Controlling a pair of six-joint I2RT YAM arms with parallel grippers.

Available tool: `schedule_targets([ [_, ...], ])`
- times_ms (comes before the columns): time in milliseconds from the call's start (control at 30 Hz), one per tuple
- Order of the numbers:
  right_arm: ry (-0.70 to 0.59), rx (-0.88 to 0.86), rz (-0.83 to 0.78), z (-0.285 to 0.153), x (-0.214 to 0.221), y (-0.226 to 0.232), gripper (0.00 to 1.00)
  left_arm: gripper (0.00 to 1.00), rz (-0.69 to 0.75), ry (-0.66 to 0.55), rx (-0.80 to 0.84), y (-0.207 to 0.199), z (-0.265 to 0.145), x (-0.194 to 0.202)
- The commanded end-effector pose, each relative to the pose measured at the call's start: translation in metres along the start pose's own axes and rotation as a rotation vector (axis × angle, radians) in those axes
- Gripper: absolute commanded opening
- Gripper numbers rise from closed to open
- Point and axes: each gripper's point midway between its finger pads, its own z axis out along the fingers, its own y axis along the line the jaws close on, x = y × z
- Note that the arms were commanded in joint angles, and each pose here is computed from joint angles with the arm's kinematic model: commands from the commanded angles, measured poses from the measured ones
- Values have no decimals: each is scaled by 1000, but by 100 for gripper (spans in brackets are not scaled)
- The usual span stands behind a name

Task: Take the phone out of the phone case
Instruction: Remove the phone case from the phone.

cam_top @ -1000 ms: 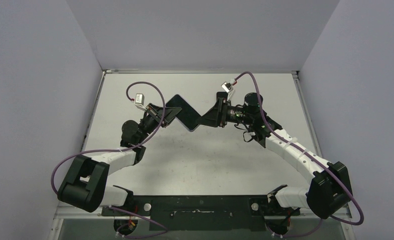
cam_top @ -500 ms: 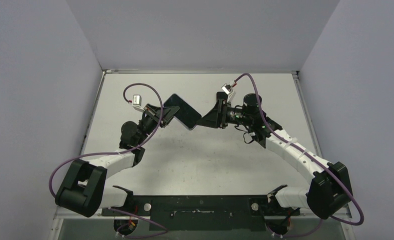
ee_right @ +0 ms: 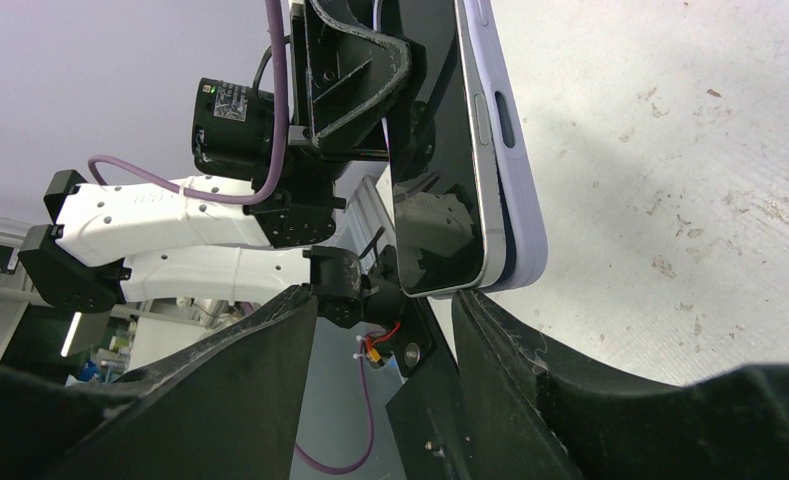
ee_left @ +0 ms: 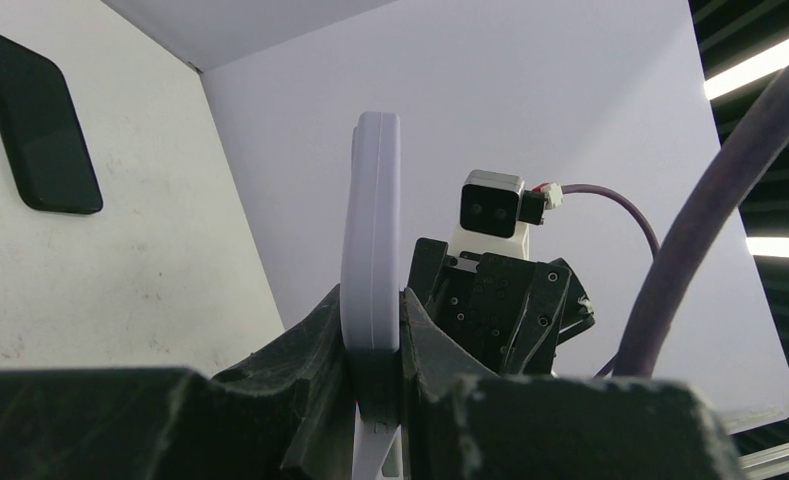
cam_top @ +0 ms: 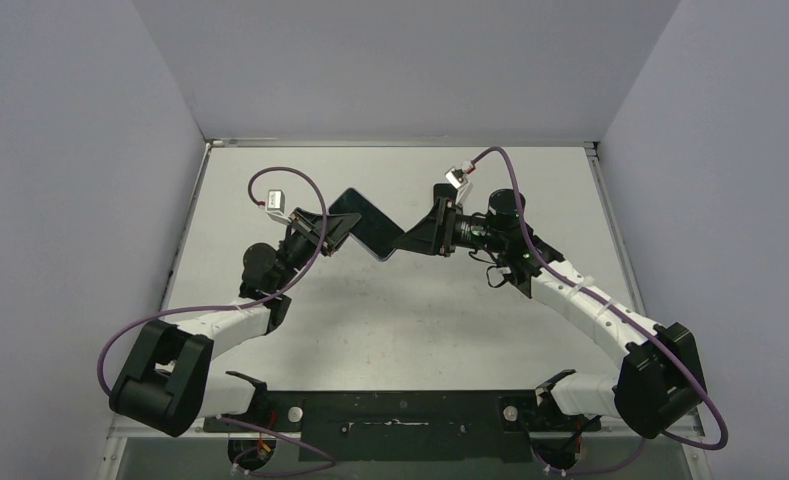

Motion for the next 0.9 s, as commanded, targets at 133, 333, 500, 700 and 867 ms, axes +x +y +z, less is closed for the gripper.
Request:
schedule_targets([
  [133,-51,-28,-38,-2,-8,11,53,0,2,-39,166,-50,-1,-6],
  [333,-64,-35,-46,-3,-11,13,53,0,0,-30,172,-52,-1,-4],
  [500,-76,-55,-47,-2,-15,17,53,0,12,-4,179,-55,0,0],
  [700,-96,-51,-40,-2,-19,12,52,0,0,29,213,-64,-3,6],
  [867,-113,-46,-41,-2,-25,5,51,0,-15,70,258,-76,-6,13],
])
